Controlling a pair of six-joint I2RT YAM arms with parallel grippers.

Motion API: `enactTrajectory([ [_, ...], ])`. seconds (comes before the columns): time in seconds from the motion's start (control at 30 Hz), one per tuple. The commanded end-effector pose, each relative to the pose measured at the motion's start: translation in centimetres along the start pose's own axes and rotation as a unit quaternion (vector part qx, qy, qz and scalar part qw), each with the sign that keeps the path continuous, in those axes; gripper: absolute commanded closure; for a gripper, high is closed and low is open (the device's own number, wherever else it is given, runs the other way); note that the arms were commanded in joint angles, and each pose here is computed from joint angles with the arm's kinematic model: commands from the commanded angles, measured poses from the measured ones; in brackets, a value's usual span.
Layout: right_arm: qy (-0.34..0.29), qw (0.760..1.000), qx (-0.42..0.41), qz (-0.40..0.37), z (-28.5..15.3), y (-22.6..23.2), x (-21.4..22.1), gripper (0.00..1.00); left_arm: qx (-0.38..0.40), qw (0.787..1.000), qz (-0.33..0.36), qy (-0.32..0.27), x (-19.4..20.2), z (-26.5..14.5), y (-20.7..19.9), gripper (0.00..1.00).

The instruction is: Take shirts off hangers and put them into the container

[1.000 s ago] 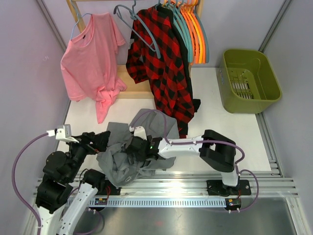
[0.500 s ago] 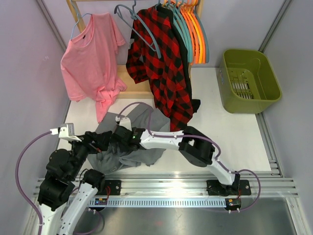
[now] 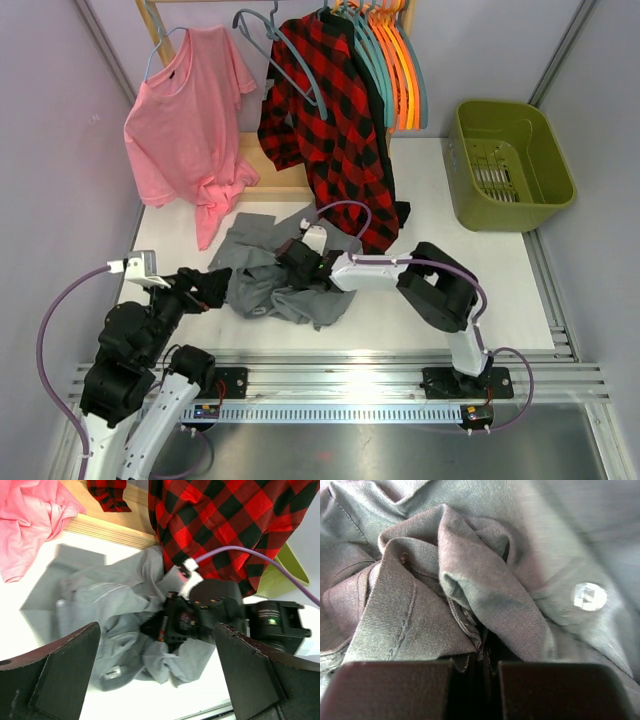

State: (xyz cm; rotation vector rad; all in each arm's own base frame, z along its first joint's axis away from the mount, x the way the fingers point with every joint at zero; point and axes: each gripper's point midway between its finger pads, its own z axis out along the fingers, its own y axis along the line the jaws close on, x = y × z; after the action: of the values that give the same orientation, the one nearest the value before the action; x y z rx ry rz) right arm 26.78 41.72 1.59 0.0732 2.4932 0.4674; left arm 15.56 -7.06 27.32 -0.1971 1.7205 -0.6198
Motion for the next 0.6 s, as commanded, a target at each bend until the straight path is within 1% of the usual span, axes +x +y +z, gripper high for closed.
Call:
enactTrajectory([
  [0.0,0.060,0.984,0.161,-0.039,-1.0,-11.7,5.3,1.00,0.027,1.000,0.000,-0.007,-0.7,0.7,-1.3,0.01],
  [0.07,0.049,0.989,0.137,-0.022,-3.3,-11.2,4.4,1.00,0.031,0.999,0.002,-0.004,-0.8,0.7,-1.5,0.01],
  [0.1,0.048,0.988,0.149,-0.014,-4.4,-12.7,5.1,1.00,0.032,0.999,0.001,-0.003,-0.7,0.8,-1.6,0.01],
  [0.13,0.031,0.990,0.136,-0.002,-6.8,-12.4,3.8,1.00,0.036,0.999,0.003,-0.001,-0.6,0.8,-1.7,0.01],
  [0.17,0.003,0.990,0.144,0.007,-9.6,-13.2,2.6,1.00,0.037,0.999,0.002,0.002,-0.5,1.0,-1.7,0.01],
  [0.2,-0.025,0.991,0.127,0.019,-10.8,-12.3,1.4,1.00,0.036,0.999,0.001,0.003,-0.4,1.2,-1.7,0.01],
  [0.23,-0.035,0.989,0.146,0.010,-12.7,-13.5,0.9,1.00,0.037,0.999,-0.001,0.004,-0.3,1.2,-1.7,0.01],
  [0.27,-0.075,0.985,0.156,0.009,-14.3,-14.0,-0.8,1.00,0.039,0.999,-0.005,0.002,-0.3,1.5,-1.7,0.01],
  [0.3,-0.098,0.984,0.146,0.019,-16.0,-13.2,-2.0,1.00,0.050,0.999,-0.007,0.012,0.1,1.7,-2.1,0.01],
  [0.33,-0.116,0.981,0.152,0.020,-18.6,-14.2,-3.4,1.00,0.057,0.998,-0.009,0.016,0.3,1.9,-2.4,0.01],
  [0.37,-0.151,0.975,0.163,0.021,-20.0,-14.8,-5.0,1.00,0.063,0.998,-0.014,0.016,0.2,2.1,-2.7,0.01],
  [0.4,-0.180,0.971,0.154,0.046,-21.9,-14.5,-6.8,1.00,0.066,0.997,-0.016,0.019,0.4,2.3,-2.8,0.01],
  [0.43,-0.189,0.963,0.188,0.031,-23.4,-16.4,-7.3,1.00,0.072,0.997,-0.017,0.026,0.5,2.5,-3.1,0.01],
  [0.47,-0.233,0.949,0.210,0.030,-25.0,-17.5,-9.2,1.00,0.077,0.997,-0.018,0.027,0.4,2.6,-3.4,0.01],
  [0.5,-0.262,0.940,0.211,0.065,-26.6,-17.7,-10.7,1.00,0.080,0.996,-0.019,0.027,0.3,2.6,-3.6,0.01],
  [0.53,-0.279,0.921,0.266,0.049,-28.6,-20.7,-11.7,1.00,0.084,0.996,-0.018,0.031,0.3,2.7,-3.8,0.01],
  [0.57,-0.298,0.912,0.270,0.079,-30.1,-21.2,-13.1,1.00,0.086,0.996,-0.017,0.031,0.2,2.7,-3.9,0.01],
])
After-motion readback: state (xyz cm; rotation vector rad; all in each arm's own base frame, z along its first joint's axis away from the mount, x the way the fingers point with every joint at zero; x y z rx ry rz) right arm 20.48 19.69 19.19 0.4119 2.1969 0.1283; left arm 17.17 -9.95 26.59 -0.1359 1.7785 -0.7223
